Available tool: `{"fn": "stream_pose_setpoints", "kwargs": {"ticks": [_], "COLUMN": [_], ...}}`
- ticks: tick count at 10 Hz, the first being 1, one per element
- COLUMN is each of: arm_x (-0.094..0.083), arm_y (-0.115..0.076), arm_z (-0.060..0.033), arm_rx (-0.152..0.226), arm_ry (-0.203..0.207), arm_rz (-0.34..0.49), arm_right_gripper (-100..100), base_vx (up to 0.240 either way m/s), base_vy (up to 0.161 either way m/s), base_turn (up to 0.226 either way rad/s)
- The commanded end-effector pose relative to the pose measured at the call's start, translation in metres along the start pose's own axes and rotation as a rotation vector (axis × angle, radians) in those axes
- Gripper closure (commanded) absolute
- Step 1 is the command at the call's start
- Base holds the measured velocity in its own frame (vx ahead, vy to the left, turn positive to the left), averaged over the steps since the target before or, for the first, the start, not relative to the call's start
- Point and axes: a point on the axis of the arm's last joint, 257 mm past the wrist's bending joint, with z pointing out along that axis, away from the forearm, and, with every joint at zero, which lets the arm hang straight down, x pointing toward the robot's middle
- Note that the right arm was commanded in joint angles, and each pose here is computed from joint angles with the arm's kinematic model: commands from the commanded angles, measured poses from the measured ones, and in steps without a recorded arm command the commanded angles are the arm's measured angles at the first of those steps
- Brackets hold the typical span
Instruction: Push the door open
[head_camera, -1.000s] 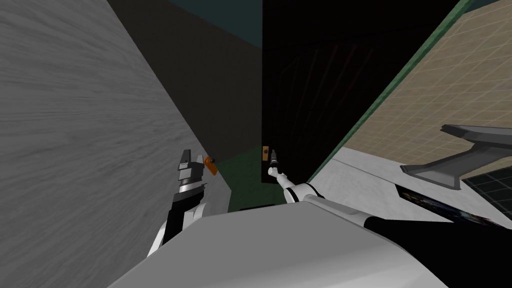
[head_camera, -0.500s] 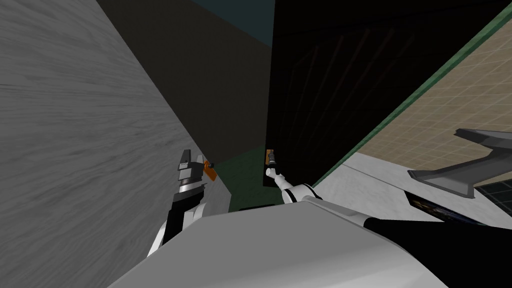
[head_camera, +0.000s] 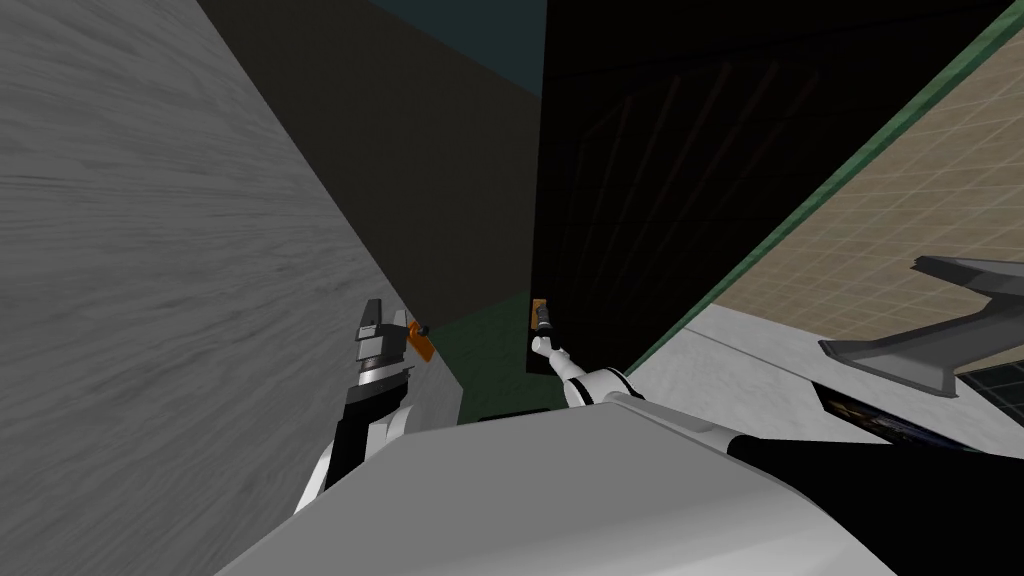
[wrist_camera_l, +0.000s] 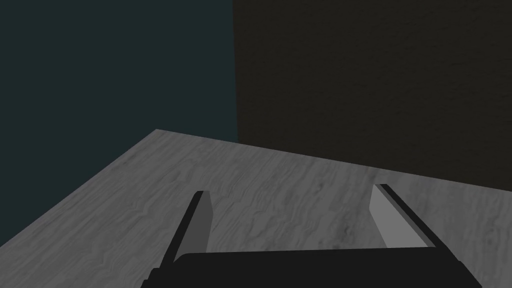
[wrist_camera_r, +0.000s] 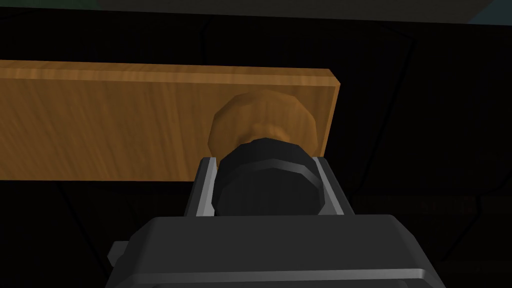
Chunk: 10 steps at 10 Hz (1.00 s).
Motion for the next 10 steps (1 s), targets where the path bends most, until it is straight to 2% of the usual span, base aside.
{"fn": "stream_pose_setpoints", "kwargs": {"ticks": [1,2,3,4,5,6,7,9,10], "arm_x": [-0.001,-0.001,-0.03,-0.03,-0.031,-0.03,-0.047,-0.047,-0.061], "arm_y": [0.002,0.002,0.005,0.005,-0.006,0.005,0.008,0.005,0.01], "arm_z": [0.001,0.001,0.0074,0.0074,0.0035,0.0074,0.0103,0.0092,0.0117], "arm_rx": [-0.005,-0.005,-0.015,-0.015,0.009,-0.015,-0.023,-0.016,-0.027], "arm_ry": [-0.002,-0.002,-0.057,-0.057,-0.056,-0.057,-0.095,-0.095,-0.135], "arm_rz": [0.001,0.001,-0.022,-0.022,-0.031,-0.022,-0.031,-0.033,-0.034], "arm_right_gripper": [100,100,100,100,100,100,100,100,100], "base_vx": [0.0,0.0,0.109,0.135,0.082,0.033,0.072,0.076,0.102], "base_vy": [0.0,0.0,0.012,-0.006,-0.008,0.006,0.013,-0.001,-0.002], "base_turn": [0.0,0.0,0.063,0.042,0.011,-0.007,0.038,0.014,0.036]}}
